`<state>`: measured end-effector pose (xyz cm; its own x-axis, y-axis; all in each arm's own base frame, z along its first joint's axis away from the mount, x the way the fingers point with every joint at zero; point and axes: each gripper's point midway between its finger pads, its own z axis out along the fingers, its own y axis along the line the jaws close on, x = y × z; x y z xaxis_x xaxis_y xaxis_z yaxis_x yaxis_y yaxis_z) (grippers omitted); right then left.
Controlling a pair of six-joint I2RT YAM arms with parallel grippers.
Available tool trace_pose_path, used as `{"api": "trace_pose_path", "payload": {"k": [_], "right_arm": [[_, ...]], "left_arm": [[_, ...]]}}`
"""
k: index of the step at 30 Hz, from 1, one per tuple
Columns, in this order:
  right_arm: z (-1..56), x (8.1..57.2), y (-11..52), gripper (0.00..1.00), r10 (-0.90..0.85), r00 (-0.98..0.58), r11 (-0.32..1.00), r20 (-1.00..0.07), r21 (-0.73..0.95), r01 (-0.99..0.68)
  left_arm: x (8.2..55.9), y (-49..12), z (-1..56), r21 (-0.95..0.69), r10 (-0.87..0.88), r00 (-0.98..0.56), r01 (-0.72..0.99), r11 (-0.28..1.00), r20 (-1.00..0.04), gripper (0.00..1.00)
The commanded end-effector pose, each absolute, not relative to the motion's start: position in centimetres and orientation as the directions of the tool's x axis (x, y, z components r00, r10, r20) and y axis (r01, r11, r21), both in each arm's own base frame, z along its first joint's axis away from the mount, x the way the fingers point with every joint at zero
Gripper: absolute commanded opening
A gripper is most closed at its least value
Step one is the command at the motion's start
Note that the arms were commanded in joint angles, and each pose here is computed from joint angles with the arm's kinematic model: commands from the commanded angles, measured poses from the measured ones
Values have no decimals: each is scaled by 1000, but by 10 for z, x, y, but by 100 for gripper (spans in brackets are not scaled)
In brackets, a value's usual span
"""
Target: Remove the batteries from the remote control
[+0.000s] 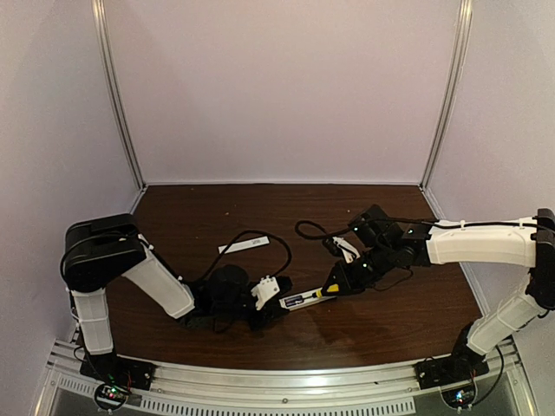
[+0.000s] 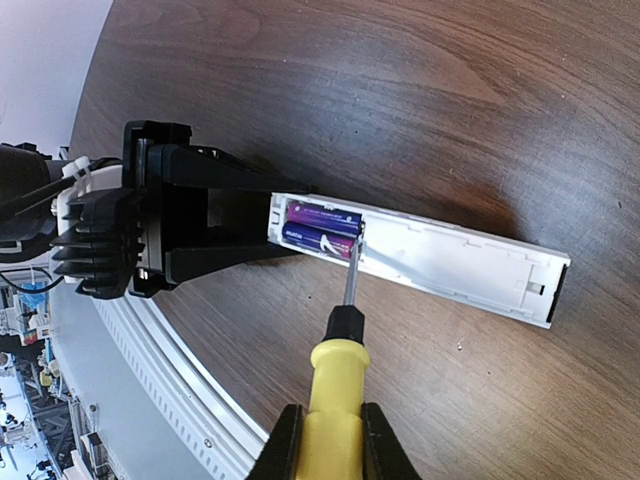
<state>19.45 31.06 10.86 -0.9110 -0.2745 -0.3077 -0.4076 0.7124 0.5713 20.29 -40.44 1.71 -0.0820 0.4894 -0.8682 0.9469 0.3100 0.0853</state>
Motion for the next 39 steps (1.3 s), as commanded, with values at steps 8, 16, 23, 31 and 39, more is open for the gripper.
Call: {"api": "trace_pose_path", "payload": {"k": [8,16,23,31,39], "right_arm": [[157,179,350,0,-331,-862,518,-385,689,-507],[158,179,350,0,-335,-860,519,-385,687,-509],[158,180,350,0,-337,-859,519,-386,684,-512],[164,181,352,0,-337,-856,514,-393,685,-517],[167,181,351,0,-335,-855,513,-397,684,-518]], "left_arm": [[192,-406,-5,84,542,-72,963,258,-837,0],[192,-407,-5,85,543,-70,963,255,-837,0],[192,-407,-5,85,545,-69,964,253,-836,0],[193,-407,-6,85,548,-70,964,251,-834,0],[192,-407,-7,83,547,-71,964,251,-834,0]]}}
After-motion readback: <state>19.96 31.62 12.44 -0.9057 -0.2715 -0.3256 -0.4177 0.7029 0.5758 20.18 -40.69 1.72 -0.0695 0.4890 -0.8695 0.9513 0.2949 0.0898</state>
